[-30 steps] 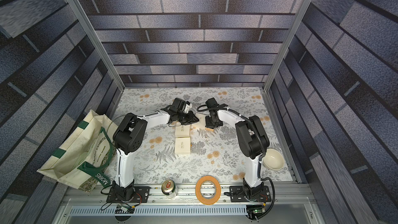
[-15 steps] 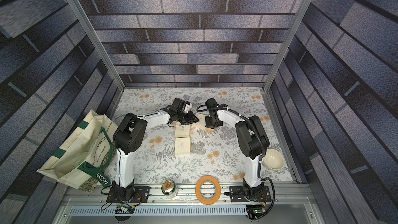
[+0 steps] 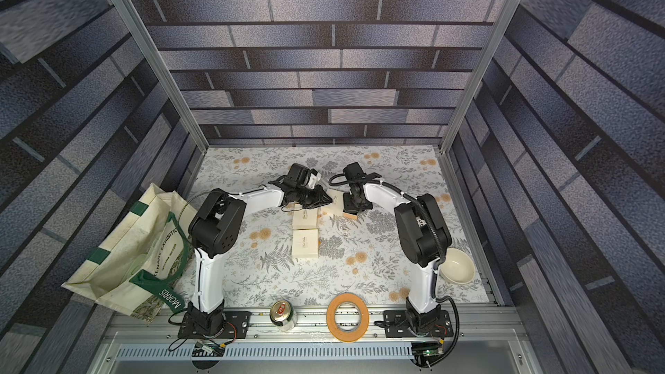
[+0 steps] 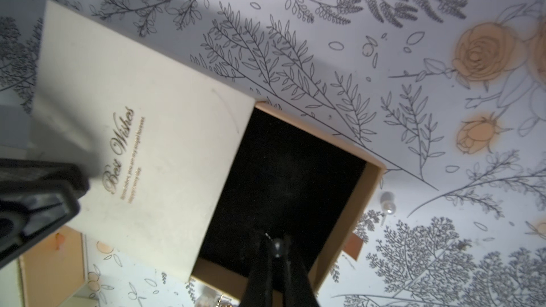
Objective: Take out the earrings from the drawer-style jewelry box
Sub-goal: Pick up the earring from the drawer.
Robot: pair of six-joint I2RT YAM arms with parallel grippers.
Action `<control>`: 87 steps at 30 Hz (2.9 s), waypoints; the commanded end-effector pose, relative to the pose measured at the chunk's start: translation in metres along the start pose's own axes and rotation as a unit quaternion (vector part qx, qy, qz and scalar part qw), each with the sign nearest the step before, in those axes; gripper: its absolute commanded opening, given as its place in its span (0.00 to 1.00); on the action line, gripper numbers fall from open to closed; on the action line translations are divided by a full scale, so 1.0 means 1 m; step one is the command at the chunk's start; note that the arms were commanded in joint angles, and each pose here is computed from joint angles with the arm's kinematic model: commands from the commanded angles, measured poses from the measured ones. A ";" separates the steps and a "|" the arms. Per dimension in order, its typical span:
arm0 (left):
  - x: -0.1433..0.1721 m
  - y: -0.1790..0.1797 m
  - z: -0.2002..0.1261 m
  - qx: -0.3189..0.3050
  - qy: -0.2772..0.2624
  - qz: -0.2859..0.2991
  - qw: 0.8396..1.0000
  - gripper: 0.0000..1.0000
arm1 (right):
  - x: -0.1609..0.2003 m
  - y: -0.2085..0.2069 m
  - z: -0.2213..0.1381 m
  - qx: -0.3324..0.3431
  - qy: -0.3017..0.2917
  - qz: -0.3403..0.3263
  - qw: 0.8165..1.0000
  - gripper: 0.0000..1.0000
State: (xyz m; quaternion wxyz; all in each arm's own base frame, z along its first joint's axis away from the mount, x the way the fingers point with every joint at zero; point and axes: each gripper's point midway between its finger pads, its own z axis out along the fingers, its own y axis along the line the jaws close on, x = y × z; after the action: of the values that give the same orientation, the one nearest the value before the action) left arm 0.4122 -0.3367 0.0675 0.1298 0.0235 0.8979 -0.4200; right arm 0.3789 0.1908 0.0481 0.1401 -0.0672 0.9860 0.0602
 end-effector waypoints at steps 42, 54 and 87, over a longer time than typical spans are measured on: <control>0.030 0.064 0.000 -0.095 0.037 -0.065 0.993 0.18 | -0.012 0.007 -0.005 0.006 0.013 -0.055 0.998 0.00; 0.031 0.065 0.000 -0.096 0.038 -0.066 0.992 0.18 | -0.011 -0.002 -0.011 0.025 -0.002 -0.054 0.998 0.00; 0.031 0.065 0.000 -0.095 0.038 -0.067 0.993 0.18 | -0.010 -0.052 -0.034 -0.015 -0.051 0.061 0.997 0.00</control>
State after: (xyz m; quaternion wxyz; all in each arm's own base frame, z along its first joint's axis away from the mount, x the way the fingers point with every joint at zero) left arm 0.4161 -0.3314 0.0671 0.1323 0.0179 0.8980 -0.4193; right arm 0.3895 0.1356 0.0752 0.1847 -0.0176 0.9805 0.0645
